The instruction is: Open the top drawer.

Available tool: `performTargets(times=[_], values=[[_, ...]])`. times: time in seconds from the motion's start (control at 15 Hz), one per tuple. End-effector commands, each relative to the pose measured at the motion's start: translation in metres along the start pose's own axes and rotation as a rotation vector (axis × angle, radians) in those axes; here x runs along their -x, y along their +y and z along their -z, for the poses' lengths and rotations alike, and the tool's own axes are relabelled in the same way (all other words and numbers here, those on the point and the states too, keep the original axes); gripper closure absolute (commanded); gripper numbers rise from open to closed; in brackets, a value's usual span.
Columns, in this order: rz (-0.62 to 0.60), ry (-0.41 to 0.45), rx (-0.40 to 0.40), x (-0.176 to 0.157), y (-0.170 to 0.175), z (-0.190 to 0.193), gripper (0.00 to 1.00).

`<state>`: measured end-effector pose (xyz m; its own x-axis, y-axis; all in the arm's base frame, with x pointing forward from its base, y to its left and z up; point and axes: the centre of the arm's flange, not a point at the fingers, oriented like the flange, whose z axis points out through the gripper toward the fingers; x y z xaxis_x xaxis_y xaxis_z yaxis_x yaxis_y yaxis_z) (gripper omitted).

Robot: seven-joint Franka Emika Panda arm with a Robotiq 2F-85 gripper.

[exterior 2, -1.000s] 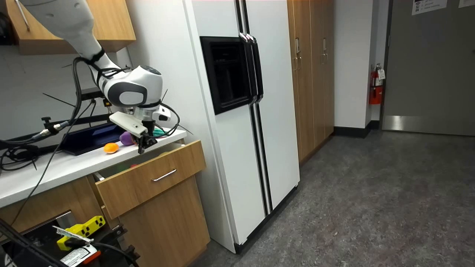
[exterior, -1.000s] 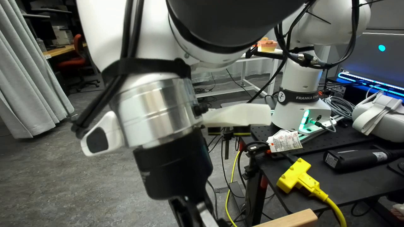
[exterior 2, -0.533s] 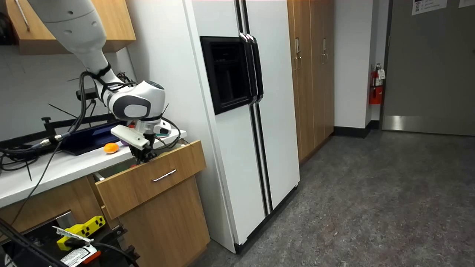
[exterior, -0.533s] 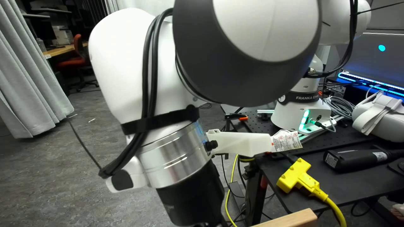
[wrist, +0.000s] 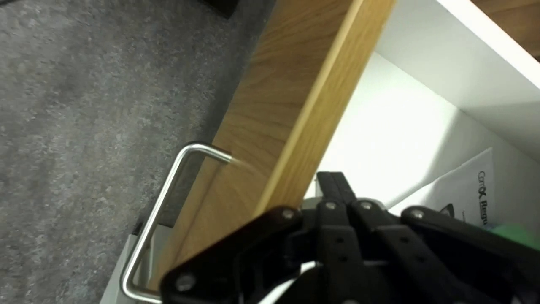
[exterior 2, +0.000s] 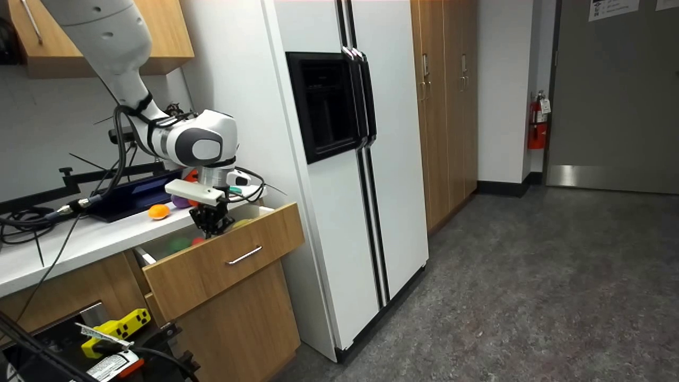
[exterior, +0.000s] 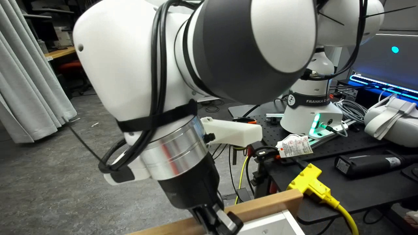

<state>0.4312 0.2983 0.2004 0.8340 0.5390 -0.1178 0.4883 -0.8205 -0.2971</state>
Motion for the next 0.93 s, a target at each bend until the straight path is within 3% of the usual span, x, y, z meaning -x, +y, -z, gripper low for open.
performTargets(times=[0.0,0.4,0.67,0.87], values=[[-0.014,-0.048,0.115,0.021,0.02,0.027,1.0],[-0.079,-0.09,0.165,0.039,0.097,0.079,1.0],[-0.151,-0.06,0.178,0.052,0.149,0.106,1.0],[-0.18,-0.031,0.169,0.057,0.167,0.122,1.0]])
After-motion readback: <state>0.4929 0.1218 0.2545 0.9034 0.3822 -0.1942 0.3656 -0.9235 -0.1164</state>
